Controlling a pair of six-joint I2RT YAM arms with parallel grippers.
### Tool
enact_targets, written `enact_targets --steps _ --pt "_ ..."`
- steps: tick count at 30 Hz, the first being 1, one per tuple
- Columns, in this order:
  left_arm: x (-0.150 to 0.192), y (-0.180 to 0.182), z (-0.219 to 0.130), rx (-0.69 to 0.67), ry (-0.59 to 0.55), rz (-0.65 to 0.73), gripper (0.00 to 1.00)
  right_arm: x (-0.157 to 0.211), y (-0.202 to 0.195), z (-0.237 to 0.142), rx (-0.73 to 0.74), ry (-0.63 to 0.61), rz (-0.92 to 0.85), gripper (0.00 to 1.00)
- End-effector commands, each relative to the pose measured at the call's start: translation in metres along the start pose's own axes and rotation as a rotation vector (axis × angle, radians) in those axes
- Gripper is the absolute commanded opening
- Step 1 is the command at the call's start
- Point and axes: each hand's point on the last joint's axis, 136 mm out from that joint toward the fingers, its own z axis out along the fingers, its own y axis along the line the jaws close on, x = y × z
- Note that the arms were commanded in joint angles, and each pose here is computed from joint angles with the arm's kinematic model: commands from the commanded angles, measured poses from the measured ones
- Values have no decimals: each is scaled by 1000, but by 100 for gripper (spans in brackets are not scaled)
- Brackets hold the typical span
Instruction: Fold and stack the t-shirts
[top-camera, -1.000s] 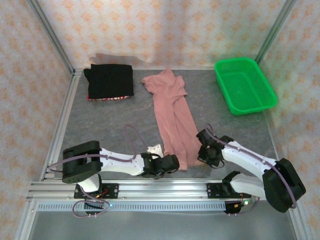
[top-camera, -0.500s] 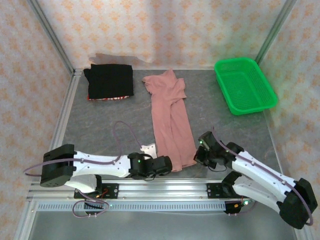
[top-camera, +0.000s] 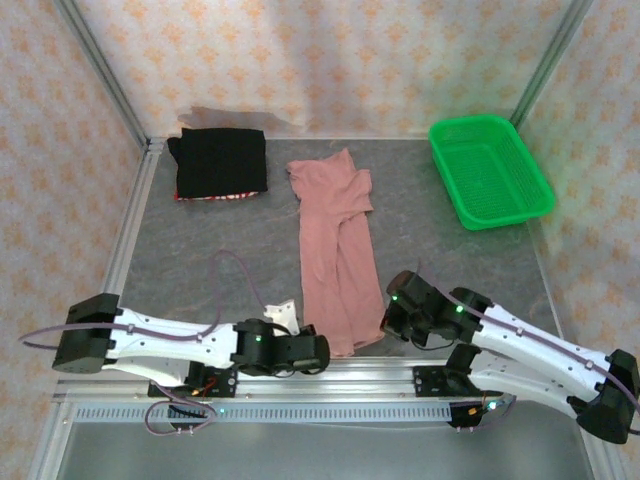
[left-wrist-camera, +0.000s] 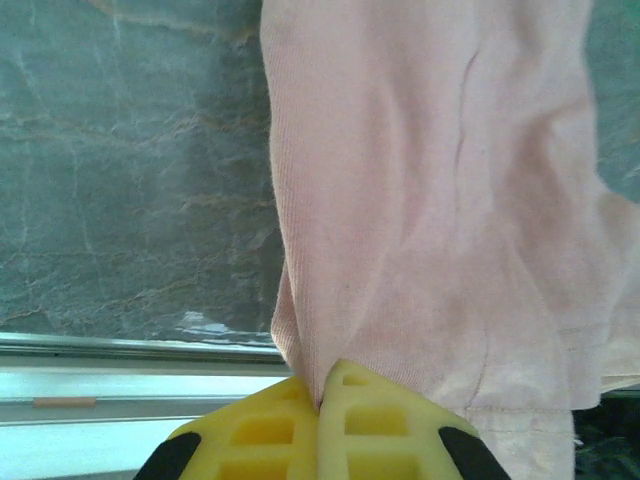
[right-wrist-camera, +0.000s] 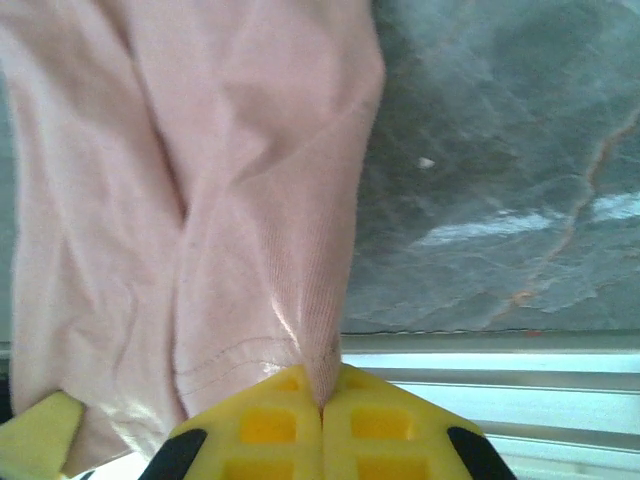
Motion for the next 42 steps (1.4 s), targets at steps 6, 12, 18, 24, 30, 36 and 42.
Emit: enact_targets --steps 6,12,18,24,30,36,42 --pt "-94 -34 -36 68 -135 -54 0 -45 43 -23 25 -68 -71 0" --pt "-160 -51 -28 52 -116 -73 0 -102 72 -19 43 -70 -94 0" --pt "-213 -61 -9 32 -69 -68 0 -162 93 -4 102 -84 -123 0" --pt "-252 -50 26 -8 -13 -66 0 -205 96 29 181 -59 -126 0" --pt "-284 -46 65 -46 51 -33 0 -239 93 55 290 -55 -154 0" --pt "-309 -40 101 -77 83 0 0 -267 85 73 357 -60 -152 0" --pt "-329 -41 146 -53 114 -23 13 -297 81 109 360 -53 -110 19"
